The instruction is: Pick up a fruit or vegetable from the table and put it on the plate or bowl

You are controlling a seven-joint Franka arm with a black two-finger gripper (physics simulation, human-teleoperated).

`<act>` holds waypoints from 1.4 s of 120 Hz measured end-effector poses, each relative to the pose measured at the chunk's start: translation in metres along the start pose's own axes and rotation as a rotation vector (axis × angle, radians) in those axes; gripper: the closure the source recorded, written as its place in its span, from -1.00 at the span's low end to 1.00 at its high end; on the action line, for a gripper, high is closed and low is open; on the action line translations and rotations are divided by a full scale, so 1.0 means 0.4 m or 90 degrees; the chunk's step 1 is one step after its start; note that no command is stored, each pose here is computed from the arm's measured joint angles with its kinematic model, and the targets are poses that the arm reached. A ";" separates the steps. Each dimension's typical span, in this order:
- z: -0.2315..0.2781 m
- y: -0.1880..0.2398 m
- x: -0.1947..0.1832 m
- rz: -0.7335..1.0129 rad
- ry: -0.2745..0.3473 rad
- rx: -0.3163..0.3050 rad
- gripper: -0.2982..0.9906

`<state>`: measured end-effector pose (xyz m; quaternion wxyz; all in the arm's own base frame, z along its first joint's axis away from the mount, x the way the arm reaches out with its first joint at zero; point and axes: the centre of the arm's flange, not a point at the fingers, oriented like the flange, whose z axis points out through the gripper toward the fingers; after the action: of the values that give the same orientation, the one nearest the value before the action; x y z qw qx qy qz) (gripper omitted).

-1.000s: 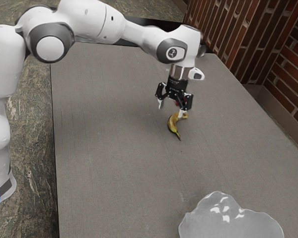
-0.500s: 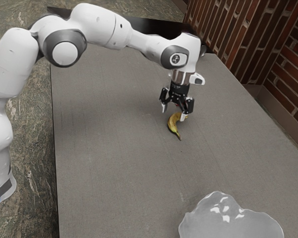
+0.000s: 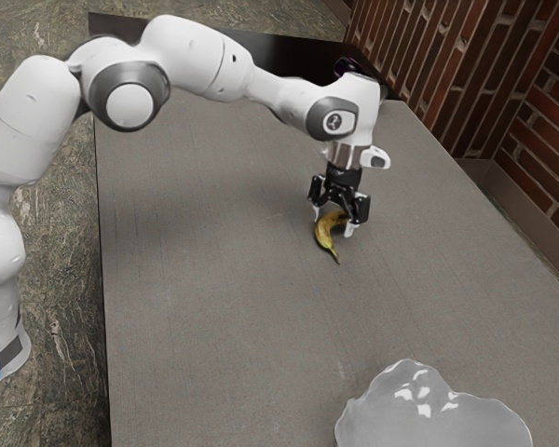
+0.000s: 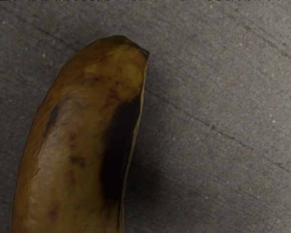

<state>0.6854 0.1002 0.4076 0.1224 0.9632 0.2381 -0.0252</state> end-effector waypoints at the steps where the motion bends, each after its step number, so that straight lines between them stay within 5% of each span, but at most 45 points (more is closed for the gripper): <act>1: 0.001 0.001 0.001 0.001 0.000 0.000 -0.50; 11: 0.008 0.005 0.004 0.005 0.001 -0.002 -0.37; 32: 0.014 0.004 0.008 0.006 0.003 -0.007 -0.81; 66: 0.005 0.019 0.000 0.014 0.009 -0.006 0.10; 87: -0.040 0.046 -0.020 0.021 0.029 -0.001 0.23; 96: -0.147 0.162 -0.098 0.064 0.071 -0.004 0.24; 105: -0.216 0.396 -0.262 0.152 0.100 -0.014 0.23; 118: -0.202 0.692 -0.525 0.267 0.103 -0.035 0.25; 133: -0.159 0.930 -0.715 0.338 0.107 -0.088 0.25; 150: -0.094 1.060 -0.840 0.354 0.104 -0.129 0.24; 168: -0.070 1.081 -0.855 0.317 0.103 -0.145 0.17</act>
<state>0.5834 -0.4178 0.5681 0.2126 0.9710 0.0047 0.1092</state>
